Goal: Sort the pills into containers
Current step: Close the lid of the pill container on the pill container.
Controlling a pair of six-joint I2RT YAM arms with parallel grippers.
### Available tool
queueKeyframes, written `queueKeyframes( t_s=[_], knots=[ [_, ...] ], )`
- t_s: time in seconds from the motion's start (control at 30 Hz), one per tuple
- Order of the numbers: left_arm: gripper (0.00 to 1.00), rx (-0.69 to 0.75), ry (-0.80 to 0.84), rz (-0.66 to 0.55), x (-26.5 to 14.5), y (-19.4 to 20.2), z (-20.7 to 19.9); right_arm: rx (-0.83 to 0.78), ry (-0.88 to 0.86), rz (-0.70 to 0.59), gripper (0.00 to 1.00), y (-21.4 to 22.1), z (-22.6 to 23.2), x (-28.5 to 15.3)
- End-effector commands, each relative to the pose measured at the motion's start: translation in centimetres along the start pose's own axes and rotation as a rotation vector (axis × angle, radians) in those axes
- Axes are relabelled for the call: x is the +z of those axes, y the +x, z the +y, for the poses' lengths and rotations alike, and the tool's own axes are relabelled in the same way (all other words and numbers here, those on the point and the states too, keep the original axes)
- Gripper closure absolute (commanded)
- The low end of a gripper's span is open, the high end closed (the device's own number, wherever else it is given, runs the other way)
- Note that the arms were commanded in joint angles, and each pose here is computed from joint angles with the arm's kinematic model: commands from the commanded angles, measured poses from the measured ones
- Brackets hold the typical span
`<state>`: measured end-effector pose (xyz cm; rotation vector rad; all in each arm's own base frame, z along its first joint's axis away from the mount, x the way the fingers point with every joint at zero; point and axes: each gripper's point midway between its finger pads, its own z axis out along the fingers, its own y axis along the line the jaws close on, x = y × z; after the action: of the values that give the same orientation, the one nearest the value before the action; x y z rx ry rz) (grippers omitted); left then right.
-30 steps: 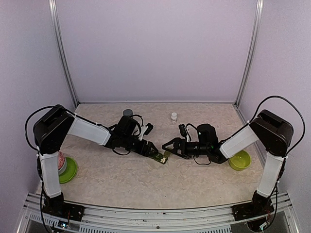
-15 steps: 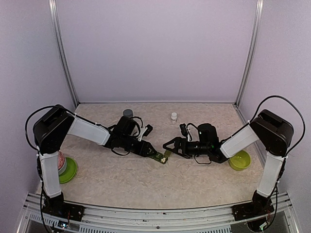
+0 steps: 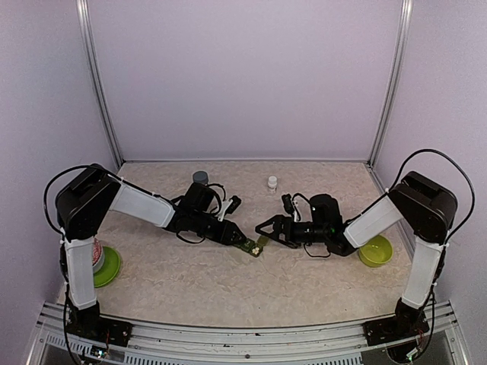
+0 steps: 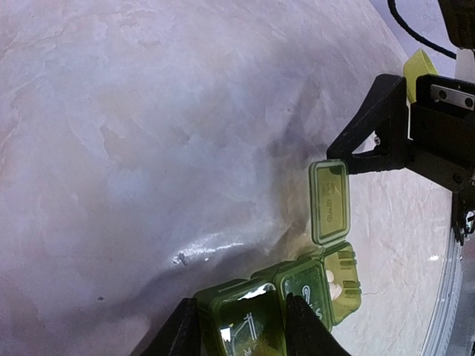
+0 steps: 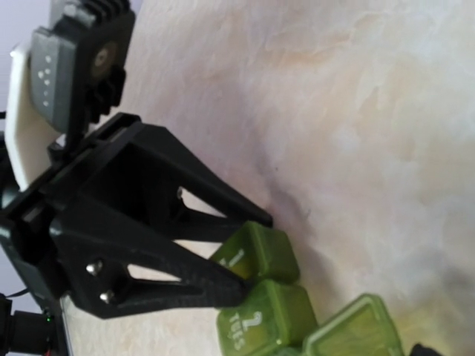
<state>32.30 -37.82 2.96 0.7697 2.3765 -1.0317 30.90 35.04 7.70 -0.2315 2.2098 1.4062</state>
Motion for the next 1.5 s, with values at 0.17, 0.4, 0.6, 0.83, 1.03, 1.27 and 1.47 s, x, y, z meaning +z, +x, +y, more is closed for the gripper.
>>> queueKeyframes(
  t_s=[0.17, 0.4, 0.6, 0.83, 1.03, 1.27, 1.47],
  knots=[
    [0.64, -0.036, -0.043, 0.070, 1.1, 2.3, 1.6, -0.031, -0.122, -0.039, 0.00, -0.3, 1.5, -1.0],
    [0.67, -0.041, -0.045, 0.085, 1.5, 2.6, 1.6, -0.065, -0.185, -0.043, 0.03, -0.4, 3.3, -1.8],
    [0.67, -0.042, -0.047, 0.090, 1.6, 2.8, 1.7, -0.066, -0.208, -0.004, 0.14, 0.3, 3.5, -1.6],
    [0.67, -0.046, -0.059, 0.095, 1.7, 2.9, 1.9, -0.068, -0.234, 0.051, 0.29, 1.9, 3.9, -0.8],
    [0.68, -0.043, -0.061, 0.093, 1.7, 2.8, 1.9, -0.053, -0.237, 0.089, 0.48, 2.9, 3.5, 0.0],
    [0.68, -0.045, -0.064, 0.094, 1.7, 2.8, 2.0, -0.043, -0.244, 0.120, 0.60, 3.8, 3.2, 0.6],
    [0.68, -0.047, -0.065, 0.096, 1.7, 2.9, 2.0, -0.037, -0.252, 0.149, 0.65, 4.3, 3.3, 1.4]
  ],
)
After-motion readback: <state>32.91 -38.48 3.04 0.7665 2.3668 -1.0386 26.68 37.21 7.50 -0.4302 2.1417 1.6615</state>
